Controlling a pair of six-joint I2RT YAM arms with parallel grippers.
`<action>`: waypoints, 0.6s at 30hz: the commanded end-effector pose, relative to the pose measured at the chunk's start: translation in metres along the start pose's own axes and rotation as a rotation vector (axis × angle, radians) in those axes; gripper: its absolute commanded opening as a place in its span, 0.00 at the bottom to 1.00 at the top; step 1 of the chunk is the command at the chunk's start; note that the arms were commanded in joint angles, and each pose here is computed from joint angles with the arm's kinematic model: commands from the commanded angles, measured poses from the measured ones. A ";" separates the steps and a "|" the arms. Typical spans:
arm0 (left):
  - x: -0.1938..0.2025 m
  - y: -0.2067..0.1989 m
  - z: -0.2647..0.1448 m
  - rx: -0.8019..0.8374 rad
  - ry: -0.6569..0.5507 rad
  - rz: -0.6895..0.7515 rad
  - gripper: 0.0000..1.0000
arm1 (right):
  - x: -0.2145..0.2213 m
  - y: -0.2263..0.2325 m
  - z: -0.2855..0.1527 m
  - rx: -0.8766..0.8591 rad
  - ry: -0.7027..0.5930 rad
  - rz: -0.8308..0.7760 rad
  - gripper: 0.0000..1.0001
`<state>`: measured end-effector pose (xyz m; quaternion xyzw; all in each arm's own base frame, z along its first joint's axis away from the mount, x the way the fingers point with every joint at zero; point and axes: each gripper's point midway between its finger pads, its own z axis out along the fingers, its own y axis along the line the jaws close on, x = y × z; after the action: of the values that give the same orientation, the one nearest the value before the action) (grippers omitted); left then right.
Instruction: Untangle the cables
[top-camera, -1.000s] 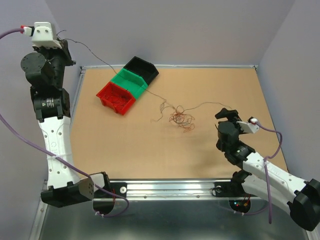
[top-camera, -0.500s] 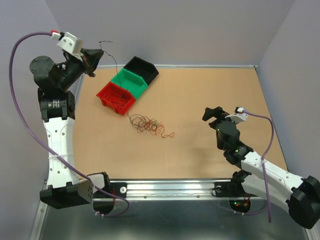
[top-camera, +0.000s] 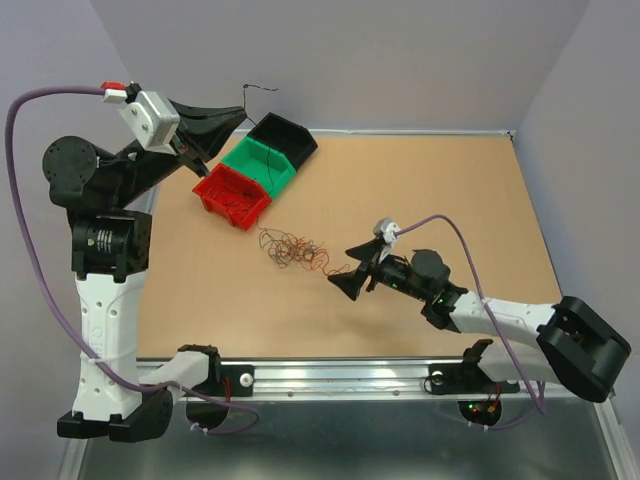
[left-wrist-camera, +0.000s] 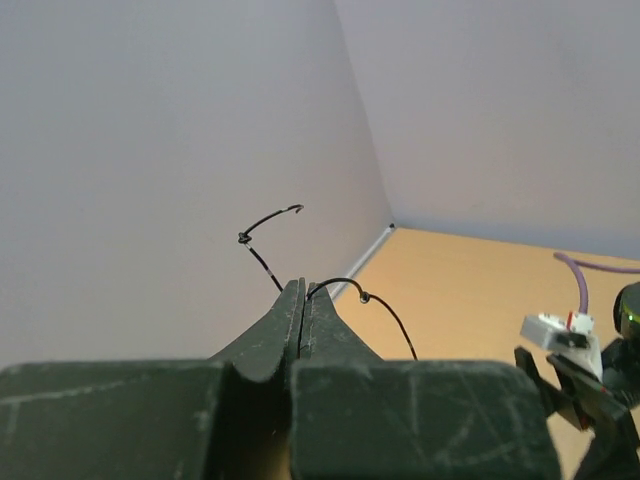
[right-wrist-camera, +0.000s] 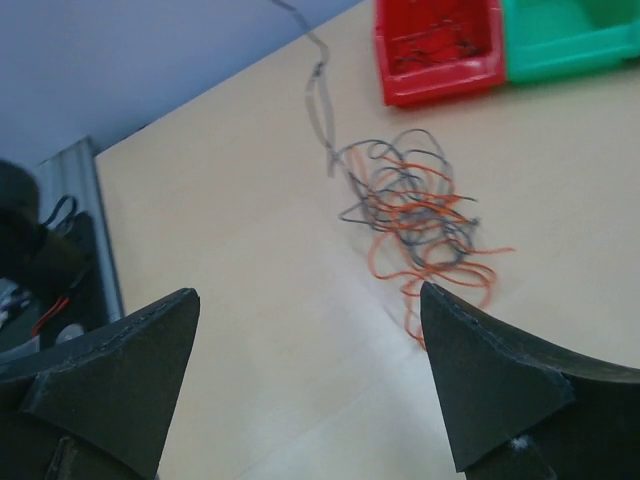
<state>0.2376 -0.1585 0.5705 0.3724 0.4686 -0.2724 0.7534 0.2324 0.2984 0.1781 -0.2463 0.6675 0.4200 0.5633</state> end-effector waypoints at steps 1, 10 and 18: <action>-0.042 -0.009 -0.001 0.026 -0.077 0.029 0.00 | -0.045 0.049 0.025 -0.203 -0.111 -0.137 0.96; -0.066 -0.006 0.000 0.005 -0.107 0.035 0.00 | -0.043 0.037 0.101 -0.133 -0.070 -0.159 0.97; -0.079 0.010 -0.001 -0.082 -0.089 0.070 0.00 | -0.013 0.025 0.177 -0.153 -0.007 -0.180 0.96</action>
<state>0.2235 -0.1562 0.6183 0.3564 0.4532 -0.2785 0.7682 0.2930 0.4281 0.1798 -0.3367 0.6343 0.4178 0.5565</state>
